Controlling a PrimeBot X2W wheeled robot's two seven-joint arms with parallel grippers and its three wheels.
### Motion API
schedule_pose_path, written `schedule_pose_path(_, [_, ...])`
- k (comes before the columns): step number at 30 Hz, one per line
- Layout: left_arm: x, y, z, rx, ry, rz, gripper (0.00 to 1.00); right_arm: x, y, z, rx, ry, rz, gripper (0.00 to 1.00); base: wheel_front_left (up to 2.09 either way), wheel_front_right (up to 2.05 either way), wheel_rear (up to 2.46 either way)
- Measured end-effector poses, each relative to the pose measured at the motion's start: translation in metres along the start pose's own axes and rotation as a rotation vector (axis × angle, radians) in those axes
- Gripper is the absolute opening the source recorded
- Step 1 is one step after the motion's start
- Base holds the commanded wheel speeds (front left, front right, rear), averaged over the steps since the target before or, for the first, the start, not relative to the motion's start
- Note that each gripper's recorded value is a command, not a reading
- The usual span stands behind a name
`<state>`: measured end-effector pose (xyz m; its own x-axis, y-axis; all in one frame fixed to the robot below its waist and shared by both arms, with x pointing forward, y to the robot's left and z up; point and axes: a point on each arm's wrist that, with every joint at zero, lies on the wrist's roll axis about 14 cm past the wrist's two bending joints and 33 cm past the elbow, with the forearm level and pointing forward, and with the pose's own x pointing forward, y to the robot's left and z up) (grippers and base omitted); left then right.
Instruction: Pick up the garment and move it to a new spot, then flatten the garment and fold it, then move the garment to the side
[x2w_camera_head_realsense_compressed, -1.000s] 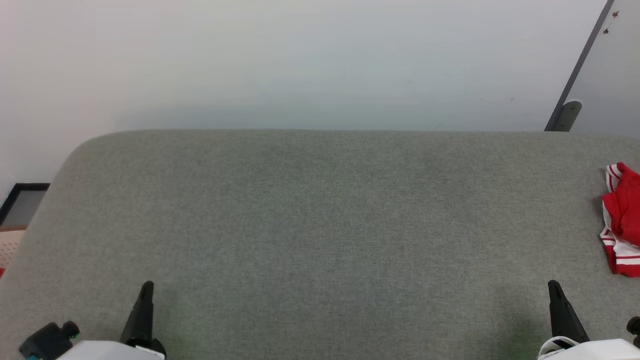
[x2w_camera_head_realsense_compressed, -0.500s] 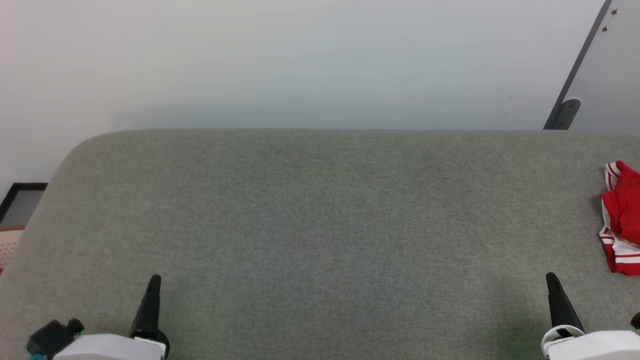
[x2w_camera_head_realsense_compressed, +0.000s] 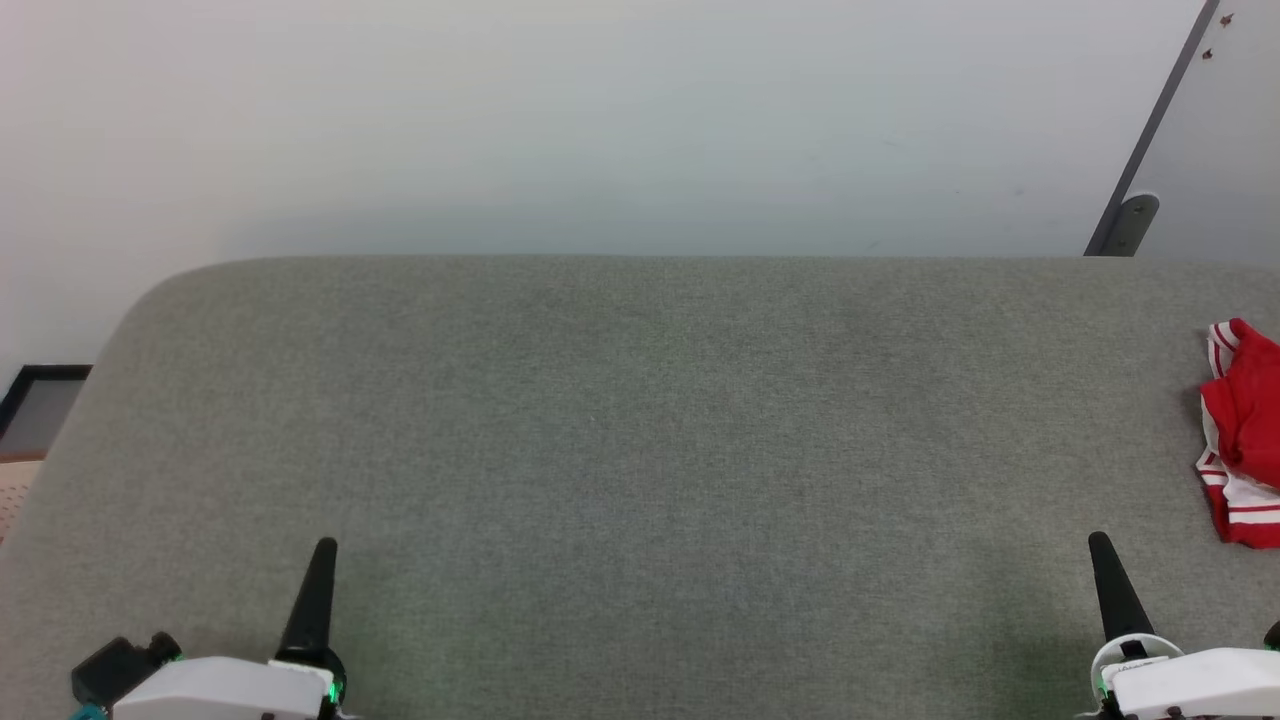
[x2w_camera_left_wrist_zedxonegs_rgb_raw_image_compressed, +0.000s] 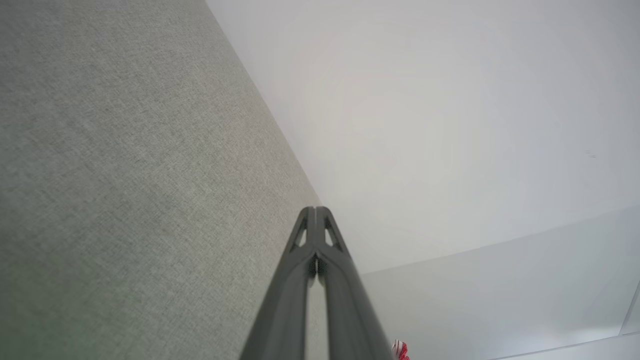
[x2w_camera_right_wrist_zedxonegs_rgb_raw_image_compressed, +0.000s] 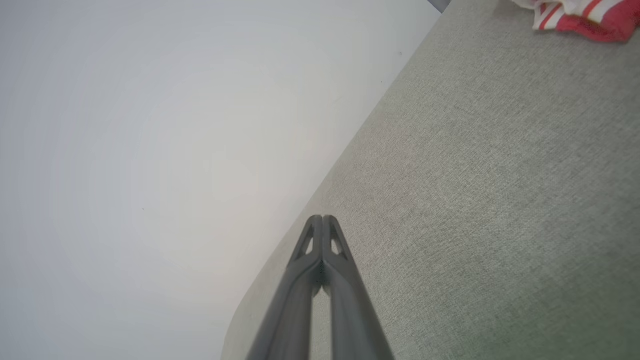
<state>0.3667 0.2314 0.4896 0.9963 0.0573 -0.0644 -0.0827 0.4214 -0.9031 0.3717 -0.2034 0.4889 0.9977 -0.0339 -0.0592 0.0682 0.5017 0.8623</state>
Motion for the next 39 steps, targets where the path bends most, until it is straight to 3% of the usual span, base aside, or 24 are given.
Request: schedule_pose_path(39, [0.013,-0.019,-0.016,-0.312,0.030,-0.042,0.00,0.011,0.011,0.003,0.375,0.014,0.036,0.00,0.00,0.00,0.00])
